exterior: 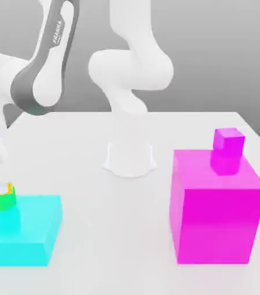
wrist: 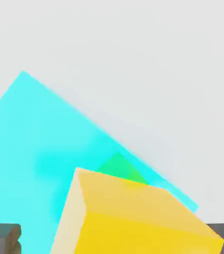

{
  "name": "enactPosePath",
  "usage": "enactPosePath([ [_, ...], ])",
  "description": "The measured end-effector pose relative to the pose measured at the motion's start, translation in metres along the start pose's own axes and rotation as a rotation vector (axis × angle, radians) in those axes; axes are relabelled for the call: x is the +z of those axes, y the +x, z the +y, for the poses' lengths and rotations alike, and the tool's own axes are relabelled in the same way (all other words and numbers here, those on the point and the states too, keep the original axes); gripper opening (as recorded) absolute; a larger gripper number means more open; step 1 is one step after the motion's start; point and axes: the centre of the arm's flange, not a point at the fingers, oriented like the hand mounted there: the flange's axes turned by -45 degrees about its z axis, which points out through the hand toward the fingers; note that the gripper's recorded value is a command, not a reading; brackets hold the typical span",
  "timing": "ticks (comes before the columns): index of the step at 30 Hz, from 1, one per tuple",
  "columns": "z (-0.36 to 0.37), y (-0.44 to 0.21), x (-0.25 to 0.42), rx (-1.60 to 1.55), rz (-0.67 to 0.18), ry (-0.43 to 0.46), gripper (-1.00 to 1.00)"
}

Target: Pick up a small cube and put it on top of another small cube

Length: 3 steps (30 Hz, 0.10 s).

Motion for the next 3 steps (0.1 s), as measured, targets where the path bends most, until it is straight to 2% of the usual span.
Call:
enactPosePath([
  [3,-0.002,0.0,-0.034,-0.004,-0.001,0.002,1.0],
])
